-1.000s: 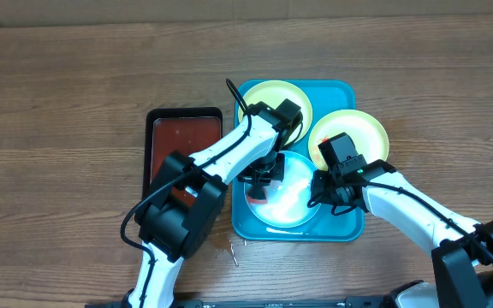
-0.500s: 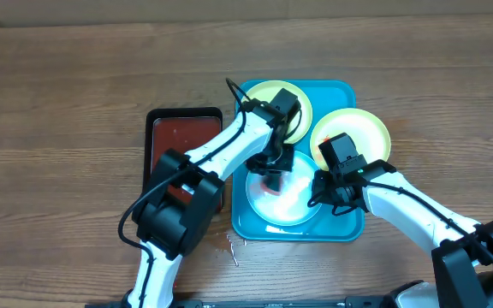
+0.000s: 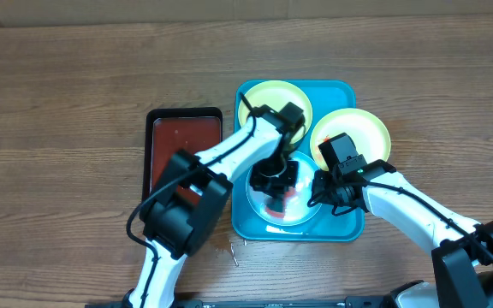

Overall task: Clean dirty plates on tray and stack at the side
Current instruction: 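Scrub the red smear on the white plate with the sponge, then return the sponge to the black water tray with the left gripper, then lift the white plate with the right gripper and tilt it over the water tray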

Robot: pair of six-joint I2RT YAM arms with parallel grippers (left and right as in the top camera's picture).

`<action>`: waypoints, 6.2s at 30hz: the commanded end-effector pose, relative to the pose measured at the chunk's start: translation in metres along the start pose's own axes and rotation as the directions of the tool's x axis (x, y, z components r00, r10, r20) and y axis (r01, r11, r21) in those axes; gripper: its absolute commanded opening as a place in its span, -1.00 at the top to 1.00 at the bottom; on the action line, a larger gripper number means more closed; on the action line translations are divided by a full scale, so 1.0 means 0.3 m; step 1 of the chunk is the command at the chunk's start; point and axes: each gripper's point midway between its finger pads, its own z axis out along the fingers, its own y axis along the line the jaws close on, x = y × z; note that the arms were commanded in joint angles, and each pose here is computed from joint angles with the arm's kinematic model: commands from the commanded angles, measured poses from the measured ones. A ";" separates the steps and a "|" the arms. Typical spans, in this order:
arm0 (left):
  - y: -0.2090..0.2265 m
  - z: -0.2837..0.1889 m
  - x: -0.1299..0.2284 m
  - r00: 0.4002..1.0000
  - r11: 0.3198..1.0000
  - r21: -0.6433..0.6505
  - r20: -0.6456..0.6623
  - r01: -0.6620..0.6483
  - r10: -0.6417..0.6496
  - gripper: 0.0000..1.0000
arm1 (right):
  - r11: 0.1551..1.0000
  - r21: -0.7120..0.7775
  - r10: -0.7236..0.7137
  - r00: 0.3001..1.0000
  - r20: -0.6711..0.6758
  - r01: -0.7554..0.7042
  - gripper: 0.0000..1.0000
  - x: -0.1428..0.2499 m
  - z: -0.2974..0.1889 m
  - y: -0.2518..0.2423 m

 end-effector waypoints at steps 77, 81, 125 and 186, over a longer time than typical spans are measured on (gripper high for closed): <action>-0.136 0.077 -0.072 0.995 0.980 0.189 -0.070 -0.063 0.077 0.92 | 0.999 0.043 0.001 1.000 0.000 -0.001 0.92 0.008 0.003 -0.029; -0.032 0.080 -0.058 0.996 0.999 0.044 -0.089 0.001 0.003 0.91 | 0.999 0.042 0.001 1.000 0.001 -0.001 0.92 0.007 0.003 -0.029; 0.607 -0.658 -0.012 0.821 0.877 -0.199 0.487 0.437 -0.299 0.92 | 0.999 0.040 0.001 1.000 0.005 -0.001 0.92 0.004 0.003 -0.027; 0.694 -1.263 0.120 0.638 0.909 0.232 0.652 0.346 -0.409 -1.00 | 0.860 0.373 -0.508 0.511 0.693 0.348 0.92 -0.310 -0.609 0.812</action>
